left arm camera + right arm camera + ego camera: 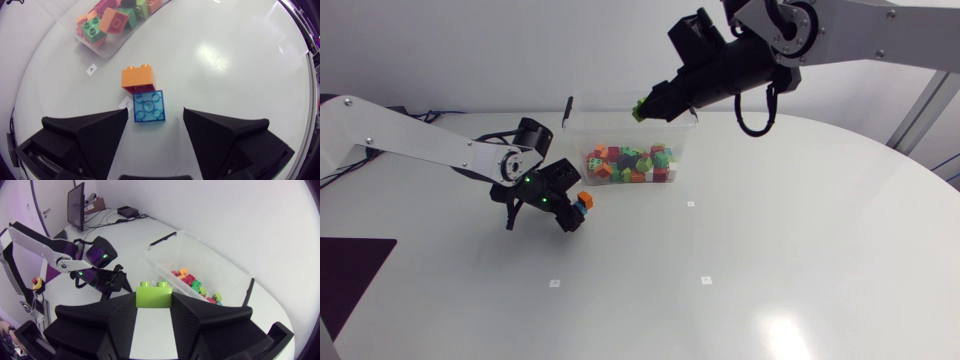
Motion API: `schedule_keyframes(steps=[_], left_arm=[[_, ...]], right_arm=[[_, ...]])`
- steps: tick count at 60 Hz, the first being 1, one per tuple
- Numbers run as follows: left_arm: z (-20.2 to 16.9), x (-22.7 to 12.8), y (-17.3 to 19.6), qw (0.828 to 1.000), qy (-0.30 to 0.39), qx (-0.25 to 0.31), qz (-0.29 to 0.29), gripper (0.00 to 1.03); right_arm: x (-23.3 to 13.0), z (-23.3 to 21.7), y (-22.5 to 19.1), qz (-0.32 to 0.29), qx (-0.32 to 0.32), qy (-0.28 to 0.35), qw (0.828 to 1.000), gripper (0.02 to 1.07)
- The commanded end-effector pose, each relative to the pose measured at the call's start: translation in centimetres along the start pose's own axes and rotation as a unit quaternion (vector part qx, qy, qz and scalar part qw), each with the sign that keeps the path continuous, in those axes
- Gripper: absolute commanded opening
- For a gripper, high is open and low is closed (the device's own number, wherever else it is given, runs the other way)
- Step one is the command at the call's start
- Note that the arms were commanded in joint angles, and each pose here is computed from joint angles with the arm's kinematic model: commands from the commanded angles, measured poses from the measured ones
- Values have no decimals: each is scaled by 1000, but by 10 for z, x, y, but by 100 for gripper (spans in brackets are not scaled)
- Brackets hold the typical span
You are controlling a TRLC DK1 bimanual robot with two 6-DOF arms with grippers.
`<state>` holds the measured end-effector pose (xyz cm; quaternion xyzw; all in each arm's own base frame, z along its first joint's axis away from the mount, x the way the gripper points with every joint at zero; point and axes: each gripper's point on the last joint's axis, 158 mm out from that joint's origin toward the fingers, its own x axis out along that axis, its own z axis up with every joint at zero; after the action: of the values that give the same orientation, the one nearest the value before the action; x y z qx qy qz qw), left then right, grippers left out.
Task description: Place the duplo bricks in the container
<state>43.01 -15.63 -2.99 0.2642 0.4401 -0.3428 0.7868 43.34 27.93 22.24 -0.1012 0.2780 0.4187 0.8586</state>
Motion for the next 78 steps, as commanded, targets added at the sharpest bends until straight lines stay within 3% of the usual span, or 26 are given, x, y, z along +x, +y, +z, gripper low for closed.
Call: schedule_keyframes(steps=[1, 9, 39, 59, 64, 68, 72, 78], left_arm=[[0, 10, 4, 1000, 3, -7, 0, 53], [-1, 13, 0, 1000, 7, -6, -5, 28], [23, -56, -11, 1000, -23, 13, 11, 26], [69, -117, -18, 996, -78, 27, 32, 26], [82, -128, -17, 995, -93, 24, 38, 26], [96, -137, -16, 993, -109, 22, 42, 26], [107, -144, -12, 991, -122, 18, 48, 26], [125, -153, -5, 988, -141, 7, 55, 26]], right_arm=[[-4, 5, -17, -12, 27, -18, 999, 18], [5, 7, -43, -28, 48, -30, 998, 18], [43, 3, -88, -63, 77, -43, 994, 18], [72, -6, -116, -97, 85, -28, 991, 19], [78, -7, -123, -103, 88, -23, 991, 32], [81, -10, -127, -108, 91, -16, 990, 50], [82, -12, -129, -111, 92, -14, 989, 56], [77, -12, -132, -116, 94, -15, 989, 88]])
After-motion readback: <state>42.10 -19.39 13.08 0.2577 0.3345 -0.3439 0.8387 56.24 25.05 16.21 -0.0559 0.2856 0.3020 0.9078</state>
